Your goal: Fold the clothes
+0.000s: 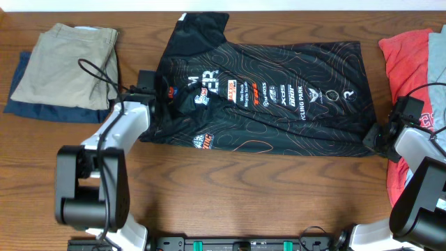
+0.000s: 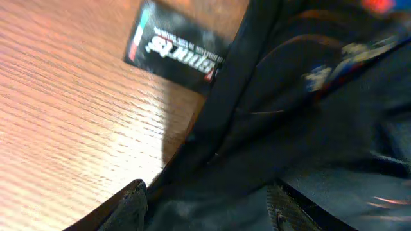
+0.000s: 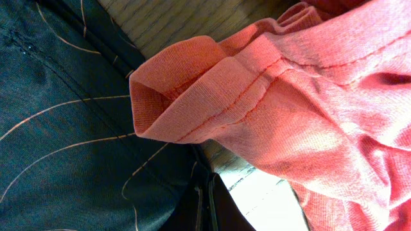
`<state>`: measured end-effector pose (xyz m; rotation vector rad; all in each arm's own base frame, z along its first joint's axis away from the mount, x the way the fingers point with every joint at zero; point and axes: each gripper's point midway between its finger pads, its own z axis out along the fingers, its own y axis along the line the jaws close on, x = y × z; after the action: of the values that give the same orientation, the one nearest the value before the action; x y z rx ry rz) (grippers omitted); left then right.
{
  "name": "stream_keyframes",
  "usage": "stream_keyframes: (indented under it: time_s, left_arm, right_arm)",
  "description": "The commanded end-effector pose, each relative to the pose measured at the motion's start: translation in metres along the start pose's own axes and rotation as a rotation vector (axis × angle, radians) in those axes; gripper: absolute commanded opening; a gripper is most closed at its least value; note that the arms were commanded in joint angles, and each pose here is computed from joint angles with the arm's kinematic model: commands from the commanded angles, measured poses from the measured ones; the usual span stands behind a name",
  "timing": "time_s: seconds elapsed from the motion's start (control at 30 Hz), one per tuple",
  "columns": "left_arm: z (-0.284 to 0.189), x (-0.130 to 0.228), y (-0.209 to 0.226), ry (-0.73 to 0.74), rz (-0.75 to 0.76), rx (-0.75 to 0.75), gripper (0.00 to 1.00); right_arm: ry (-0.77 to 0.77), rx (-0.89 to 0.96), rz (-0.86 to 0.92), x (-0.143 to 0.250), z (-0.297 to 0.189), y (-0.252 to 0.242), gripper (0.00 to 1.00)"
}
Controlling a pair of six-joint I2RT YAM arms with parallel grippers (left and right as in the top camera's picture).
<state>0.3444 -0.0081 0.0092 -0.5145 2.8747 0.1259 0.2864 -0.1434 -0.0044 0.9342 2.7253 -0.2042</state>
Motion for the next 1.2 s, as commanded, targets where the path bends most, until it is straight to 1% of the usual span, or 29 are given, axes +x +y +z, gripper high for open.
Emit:
stream_keyframes:
  time_s: [0.0, 0.03, 0.13, 0.27, 0.3, 0.4, 0.53, 0.7, 0.8, 0.93, 0.97, 1.0, 1.03, 1.07, 1.1, 1.13, 1.17]
  left_arm:
    - [0.015, 0.012, 0.009, 0.052, 0.0, -0.048, 0.59]
    - [0.017, 0.015, 0.01, 0.067, 0.003, -0.055, 0.55]
    - [0.02, 0.027, 0.015, 0.117, 0.011, -0.079, 0.36]
    - [0.019, 0.043, 0.023, 0.187, 0.023, -0.111, 0.09]
    - [0.018, 0.048, 0.025, 0.208, 0.026, -0.121, 0.06]
    - [0.013, 0.065, 0.034, 0.277, 0.03, -0.154, 0.06]
    - [0.004, 0.084, 0.044, 0.364, 0.045, -0.194, 0.06]
    - [-0.006, 0.1, 0.053, 0.432, 0.022, -0.236, 0.06]
    - [-0.012, 0.096, 0.052, 0.409, 0.019, -0.225, 0.06]
    - [-0.032, 0.076, 0.046, 0.288, -0.002, -0.165, 0.06]
    - [-0.04, 0.068, 0.043, 0.241, -0.01, -0.143, 0.08]
    - [-0.046, 0.06, 0.041, 0.198, -0.017, -0.121, 0.29]
    - [-0.053, 0.052, 0.038, 0.149, -0.025, -0.097, 0.49]
    - [-0.059, 0.045, 0.036, 0.108, -0.032, -0.077, 0.71]
    - [-0.065, 0.036, 0.033, 0.058, -0.04, -0.053, 0.74]
    - [-0.07, 0.029, 0.03, 0.018, -0.047, -0.033, 0.75]
    - [-0.075, 0.02, 0.027, -0.027, -0.052, -0.012, 0.77]
  right_arm:
    - [0.104, -0.004, 0.011, 0.03, 0.015, -0.004, 0.03]
    - [0.104, -0.004, 0.011, 0.03, 0.015, -0.004, 0.03]
    - [0.109, -0.003, 0.01, 0.031, 0.015, -0.004, 0.03]
    - [0.129, 0.002, 0.008, 0.036, 0.014, -0.005, 0.03]
    - [0.139, 0.005, 0.007, 0.039, 0.014, -0.006, 0.01]
    - [0.185, 0.035, 0.006, 0.05, 0.012, -0.012, 0.01]
    - [0.235, 0.137, 0.062, 0.064, 0.008, -0.032, 0.01]
    - [0.324, 0.17, 0.087, 0.085, 0.001, -0.042, 0.01]
    - [0.346, 0.167, 0.086, 0.09, -0.003, -0.042, 0.01]
    - [0.301, 0.127, 0.097, 0.08, -0.015, -0.037, 0.01]
    - [0.276, 0.108, 0.103, 0.074, -0.019, -0.034, 0.01]
    - [0.253, 0.083, 0.107, 0.068, -0.024, -0.031, 0.01]
    - [0.224, 0.049, 0.113, 0.062, -0.031, -0.026, 0.03]
    - [0.195, 0.013, 0.119, 0.055, -0.038, -0.02, 0.09]
    - [0.163, -0.022, 0.125, 0.048, -0.045, -0.015, 0.27]
    - [0.135, -0.049, 0.129, 0.042, -0.052, -0.011, 0.52]
    - [0.099, -0.072, 0.132, 0.035, -0.059, -0.008, 0.72]
